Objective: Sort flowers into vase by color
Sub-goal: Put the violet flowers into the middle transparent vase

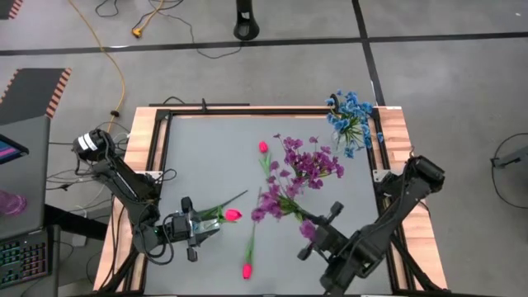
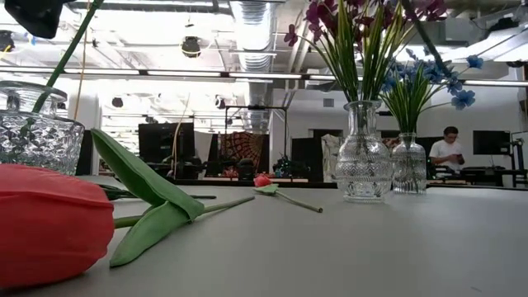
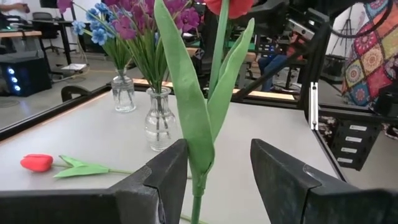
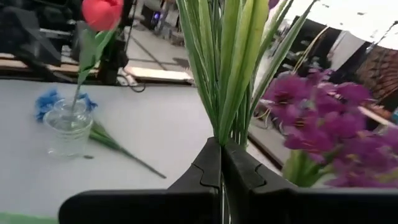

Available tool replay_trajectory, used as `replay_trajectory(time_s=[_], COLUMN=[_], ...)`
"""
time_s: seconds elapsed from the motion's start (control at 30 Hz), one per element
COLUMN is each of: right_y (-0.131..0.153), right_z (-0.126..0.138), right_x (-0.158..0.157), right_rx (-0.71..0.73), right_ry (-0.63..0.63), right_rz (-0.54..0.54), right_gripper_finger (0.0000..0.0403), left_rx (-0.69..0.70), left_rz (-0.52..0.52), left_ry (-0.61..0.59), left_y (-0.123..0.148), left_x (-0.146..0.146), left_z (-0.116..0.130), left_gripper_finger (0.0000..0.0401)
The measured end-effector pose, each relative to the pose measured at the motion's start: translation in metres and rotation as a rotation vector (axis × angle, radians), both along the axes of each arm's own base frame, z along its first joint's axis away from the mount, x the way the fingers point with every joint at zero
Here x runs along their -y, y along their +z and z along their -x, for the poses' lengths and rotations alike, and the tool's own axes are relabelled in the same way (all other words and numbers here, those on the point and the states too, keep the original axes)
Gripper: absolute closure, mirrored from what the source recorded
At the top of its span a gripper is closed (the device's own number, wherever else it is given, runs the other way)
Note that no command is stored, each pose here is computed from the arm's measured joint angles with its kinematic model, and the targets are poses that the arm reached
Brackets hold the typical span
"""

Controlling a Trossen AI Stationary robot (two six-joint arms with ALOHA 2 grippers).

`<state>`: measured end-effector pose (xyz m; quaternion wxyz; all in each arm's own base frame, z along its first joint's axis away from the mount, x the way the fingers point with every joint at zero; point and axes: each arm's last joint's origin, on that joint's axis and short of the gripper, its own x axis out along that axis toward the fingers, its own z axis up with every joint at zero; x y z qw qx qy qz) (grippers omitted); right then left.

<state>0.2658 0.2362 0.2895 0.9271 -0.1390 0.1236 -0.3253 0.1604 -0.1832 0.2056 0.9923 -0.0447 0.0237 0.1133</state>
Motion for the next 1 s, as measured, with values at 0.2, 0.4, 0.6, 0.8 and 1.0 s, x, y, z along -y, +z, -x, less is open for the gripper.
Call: replay_trajectory(time_s=[0.2, 0.4, 0.6, 0.8, 1.0], right_y=[0.016, 0.041, 0.062, 0.073, 0.051], right_z=[-0.023, -0.044, -0.027, 0.002, 0.032], right_x=[-0.016, -0.023, -0.005, 0.017, 0.045], right_rx=[-0.051, -0.071, -0.131, -0.065, 0.093], right_ry=[0.168, 0.503, 0.499, 0.520, 0.565], right_rz=[-0.048, 0.044, 0.091, 0.071, 0.056], right_gripper_finger=[0.0374, 0.0372, 0.0372, 0.0371, 0.0370], left_rx=[0.000, -0.001, -0.001, -0.001, -0.001], left_rz=[0.000, -0.003, -0.003, -0.002, -0.002], left_ry=[0.000, 0.000, 0.000, 0.001, 0.001], left_y=[0.000, 0.000, 0.000, 0.000, 0.000], left_x=[0.000, 0.000, 0.000, 0.000, 0.000], left_z=[0.000, 0.000, 0.000, 0.000, 0.000], left_gripper_finger=[0.0237, 0.0237, 0.0237, 0.0237, 0.0237])
